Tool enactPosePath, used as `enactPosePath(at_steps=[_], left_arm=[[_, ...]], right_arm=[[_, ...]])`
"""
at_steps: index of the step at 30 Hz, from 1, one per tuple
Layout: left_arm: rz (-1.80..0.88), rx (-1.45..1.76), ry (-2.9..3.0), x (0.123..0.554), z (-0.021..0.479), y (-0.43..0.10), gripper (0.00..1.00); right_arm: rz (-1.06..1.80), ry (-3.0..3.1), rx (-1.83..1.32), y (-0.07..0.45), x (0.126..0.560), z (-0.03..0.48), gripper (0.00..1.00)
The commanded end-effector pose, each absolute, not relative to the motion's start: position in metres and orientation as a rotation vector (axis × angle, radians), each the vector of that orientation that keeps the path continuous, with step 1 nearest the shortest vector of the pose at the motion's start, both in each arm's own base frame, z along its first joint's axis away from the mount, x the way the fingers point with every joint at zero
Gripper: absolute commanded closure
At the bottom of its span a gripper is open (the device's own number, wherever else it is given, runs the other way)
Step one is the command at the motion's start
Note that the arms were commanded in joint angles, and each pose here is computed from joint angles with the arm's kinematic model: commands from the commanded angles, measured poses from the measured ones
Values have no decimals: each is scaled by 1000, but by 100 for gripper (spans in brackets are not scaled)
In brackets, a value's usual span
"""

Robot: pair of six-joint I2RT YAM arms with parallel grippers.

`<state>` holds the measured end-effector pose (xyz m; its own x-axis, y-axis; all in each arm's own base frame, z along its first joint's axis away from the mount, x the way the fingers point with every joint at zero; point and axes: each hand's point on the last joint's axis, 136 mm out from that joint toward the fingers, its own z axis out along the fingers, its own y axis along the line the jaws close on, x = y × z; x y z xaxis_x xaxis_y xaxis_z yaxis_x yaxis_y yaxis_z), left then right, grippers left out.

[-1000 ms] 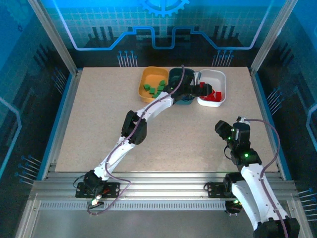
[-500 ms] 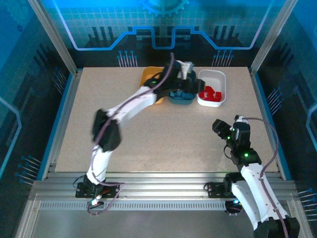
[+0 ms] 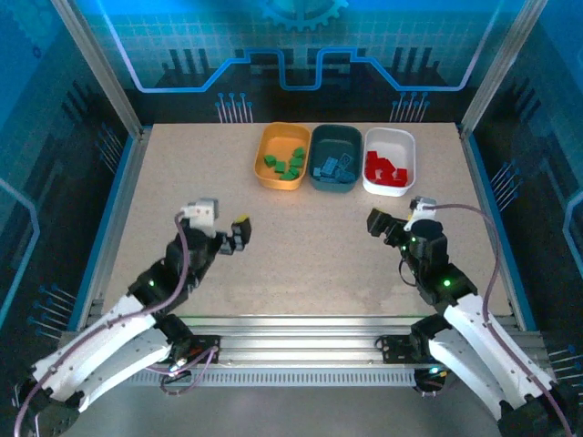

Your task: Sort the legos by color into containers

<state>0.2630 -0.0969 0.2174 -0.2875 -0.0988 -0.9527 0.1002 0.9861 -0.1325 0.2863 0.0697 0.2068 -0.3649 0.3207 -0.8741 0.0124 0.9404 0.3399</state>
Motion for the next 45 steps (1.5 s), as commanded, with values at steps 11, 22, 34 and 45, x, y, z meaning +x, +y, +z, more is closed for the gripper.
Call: enactPosePath(at_steps=[11,22,34,45], left_arm=[[16,-110,1728,289,190,-29,1],[-100,-161,1875,355,125,-2,1],[-184,-236,1812,372,127,25,1],[-125,-96,1903,397,96,1,1]], right_arm=[[15,1761,-154,51,321,191,0],[77,1870,-153,28,365,135,0],[52,1969,-183,34,396,93,0],[54,1969,-181,34,397,94,0]])
